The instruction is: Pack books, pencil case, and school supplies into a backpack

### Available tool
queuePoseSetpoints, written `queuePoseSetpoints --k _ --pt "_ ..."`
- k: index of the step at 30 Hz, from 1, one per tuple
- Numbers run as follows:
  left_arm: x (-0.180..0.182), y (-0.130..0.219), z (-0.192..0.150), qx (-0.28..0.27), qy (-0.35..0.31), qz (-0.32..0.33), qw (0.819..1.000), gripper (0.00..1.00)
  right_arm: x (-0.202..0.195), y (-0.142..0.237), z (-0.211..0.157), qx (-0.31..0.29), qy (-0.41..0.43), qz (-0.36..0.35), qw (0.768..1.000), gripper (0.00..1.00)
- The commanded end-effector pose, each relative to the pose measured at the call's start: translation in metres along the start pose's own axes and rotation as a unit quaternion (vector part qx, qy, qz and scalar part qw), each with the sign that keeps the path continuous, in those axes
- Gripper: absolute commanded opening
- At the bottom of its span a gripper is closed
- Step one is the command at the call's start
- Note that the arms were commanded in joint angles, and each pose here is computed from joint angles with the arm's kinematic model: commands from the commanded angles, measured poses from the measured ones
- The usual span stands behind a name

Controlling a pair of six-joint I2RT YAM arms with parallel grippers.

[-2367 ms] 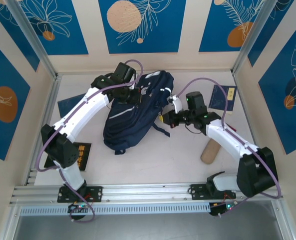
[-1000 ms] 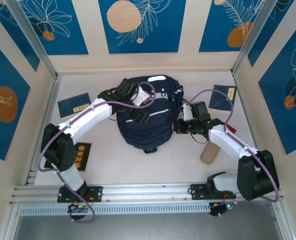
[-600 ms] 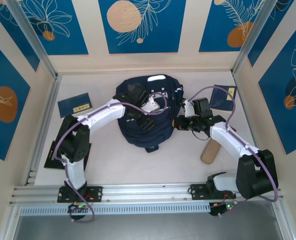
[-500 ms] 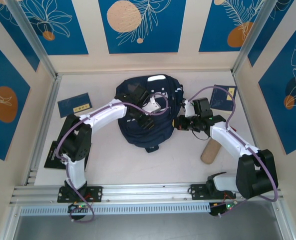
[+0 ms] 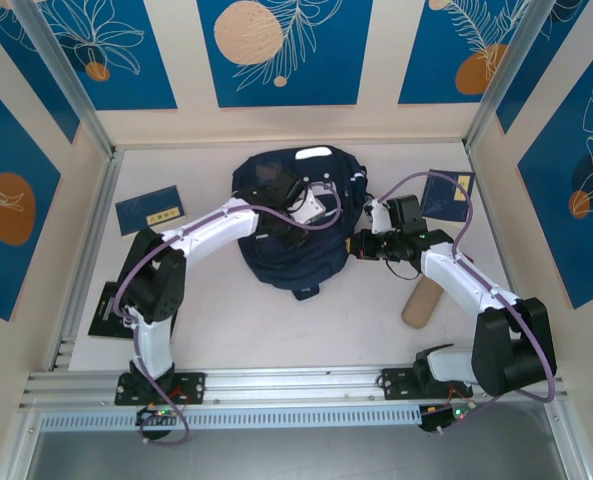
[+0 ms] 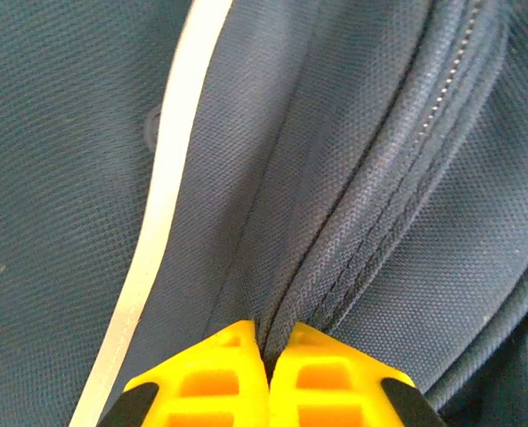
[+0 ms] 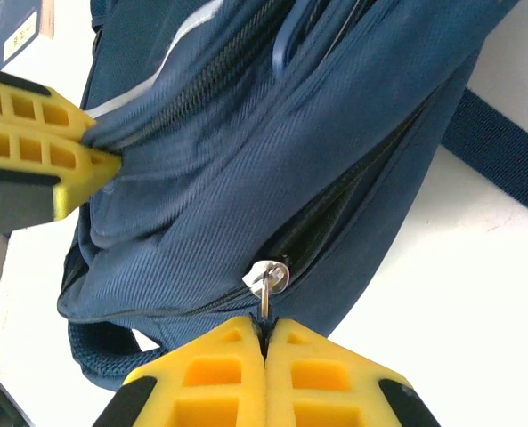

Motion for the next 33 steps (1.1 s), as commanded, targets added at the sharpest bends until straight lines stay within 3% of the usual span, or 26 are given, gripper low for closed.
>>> queuePoseSetpoints --k 1,5,18,29,31,33 --pt "0.028 0.007 0.018 -0.025 0.099 0.082 0.991 0.03 0.013 0.003 -0.011 0.006 0.009 0.037 0.999 0.00" --pt "0.033 0.007 0.014 -0.021 0.150 0.102 0.983 0.02 0.024 0.001 -0.029 0.026 0.020 0.062 0.998 0.00" --pt "0.026 0.003 0.024 -0.031 0.231 0.062 0.971 0.00 0.075 -0.025 -0.081 0.073 0.012 0.150 0.986 0.00" --pt "0.025 0.011 0.033 -0.054 0.241 0.052 0.968 0.00 0.092 -0.049 -0.089 0.103 -0.008 0.125 0.987 0.00" --pt "0.027 0.013 0.031 -0.053 0.234 0.056 0.969 0.00 0.084 -0.041 -0.084 0.086 -0.023 0.111 0.990 0.05" --pt "0.027 0.013 0.028 -0.052 0.224 0.056 0.972 0.00 0.075 -0.029 -0.077 0.066 -0.042 0.096 0.992 0.18"
Point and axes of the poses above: each hand's point on the last joint's axis, 136 mm out from that joint toward the fingers, its own y axis back along the fingers, its own x axis along the line the jaws close on, z = x × y, the point moved 3 cm from there along y, back along the fingers, and after that the axes turned 6 degrees about -y, right-handed, at the moved point
